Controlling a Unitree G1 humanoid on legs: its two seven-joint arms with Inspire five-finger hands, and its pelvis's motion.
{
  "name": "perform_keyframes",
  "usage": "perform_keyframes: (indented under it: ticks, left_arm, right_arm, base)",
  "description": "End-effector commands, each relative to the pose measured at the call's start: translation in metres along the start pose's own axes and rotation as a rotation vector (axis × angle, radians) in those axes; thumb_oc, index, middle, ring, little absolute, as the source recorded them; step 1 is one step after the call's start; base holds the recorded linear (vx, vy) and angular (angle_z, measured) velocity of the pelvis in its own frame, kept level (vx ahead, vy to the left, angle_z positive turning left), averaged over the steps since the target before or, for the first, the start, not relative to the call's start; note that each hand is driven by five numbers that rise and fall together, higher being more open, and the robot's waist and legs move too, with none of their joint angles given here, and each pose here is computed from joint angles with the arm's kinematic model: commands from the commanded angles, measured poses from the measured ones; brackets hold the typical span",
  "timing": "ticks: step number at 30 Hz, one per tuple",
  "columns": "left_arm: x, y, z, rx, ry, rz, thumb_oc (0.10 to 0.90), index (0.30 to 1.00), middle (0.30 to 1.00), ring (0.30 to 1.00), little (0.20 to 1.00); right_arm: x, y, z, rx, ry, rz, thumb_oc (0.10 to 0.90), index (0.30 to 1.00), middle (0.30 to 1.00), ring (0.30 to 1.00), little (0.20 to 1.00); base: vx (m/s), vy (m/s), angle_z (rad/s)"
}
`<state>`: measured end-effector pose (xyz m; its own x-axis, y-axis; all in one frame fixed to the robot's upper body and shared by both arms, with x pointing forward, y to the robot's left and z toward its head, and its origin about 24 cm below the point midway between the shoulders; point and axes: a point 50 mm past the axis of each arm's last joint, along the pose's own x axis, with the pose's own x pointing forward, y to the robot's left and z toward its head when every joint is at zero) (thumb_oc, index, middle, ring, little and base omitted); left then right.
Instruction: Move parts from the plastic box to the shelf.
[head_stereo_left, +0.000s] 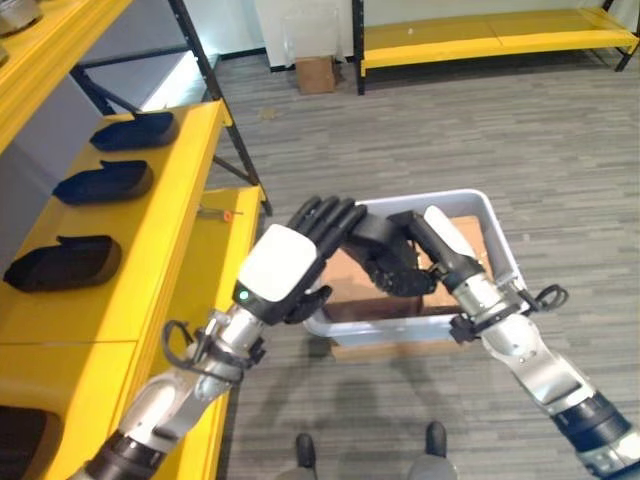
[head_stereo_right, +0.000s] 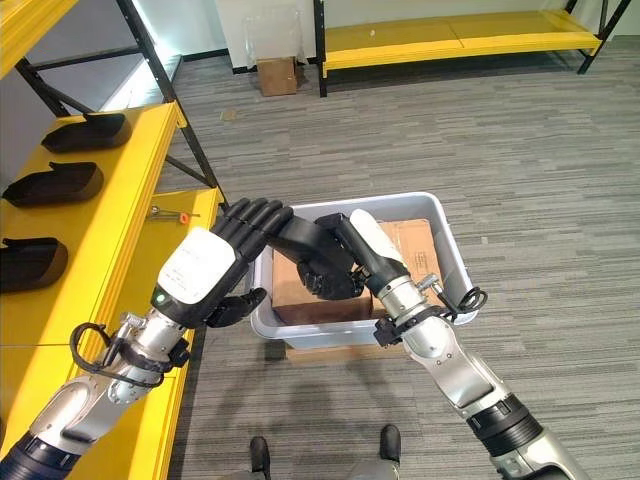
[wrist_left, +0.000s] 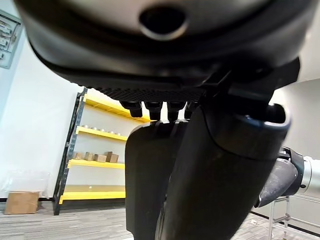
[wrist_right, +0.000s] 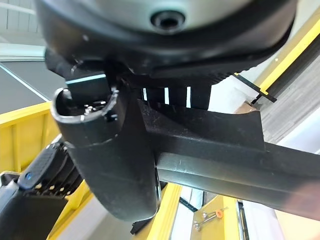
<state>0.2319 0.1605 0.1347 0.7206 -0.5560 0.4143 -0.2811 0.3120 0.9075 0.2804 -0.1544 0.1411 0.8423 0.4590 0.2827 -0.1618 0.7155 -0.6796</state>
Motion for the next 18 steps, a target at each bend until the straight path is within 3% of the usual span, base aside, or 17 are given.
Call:
perform_keyframes:
  ticks: [1,8,16,18]
  left_arm:
    - [0.013,0.043,0.002,0.033,-0.092,0.199,0.9,1.0,1.0,1.0,1.0]
    - [0.006,0.05,0.007,0.021,-0.102,0.22,0.9,1.0,1.0,1.0,1.0]
    - [0.003,0.053,0.009,0.061,-0.122,0.236,0.9,1.0,1.0,1.0,1.0]
    - [0.021,0.05,0.001,0.053,-0.096,0.26,0.9,1.0,1.0,1.0,1.0]
  right_arm:
    - [0.013,-0.028,0.07,0.083,-0.392,-0.125,0.4,0.3,0.3,0.3,0.3]
    - [0.008,-0.03,0.066,0.083,-0.375,-0.124,0.4,0.3,0.3,0.3,0.3]
    - [0.001,-0.04,0.08,-0.275,-0.468,-0.188,0.4,0.3,0.3,0.3,0.3]
    - [0.008,-0.036,0.079,-0.379,-0.472,-0.176,0.4,0.3,0.3,0.3,0.3]
  base:
    - [0.0,0.0,0.0]
    - [-0.01,0.002,0.03]
    - [0.0,0.004,0.02]
    - [0.0,0.0,0.0]
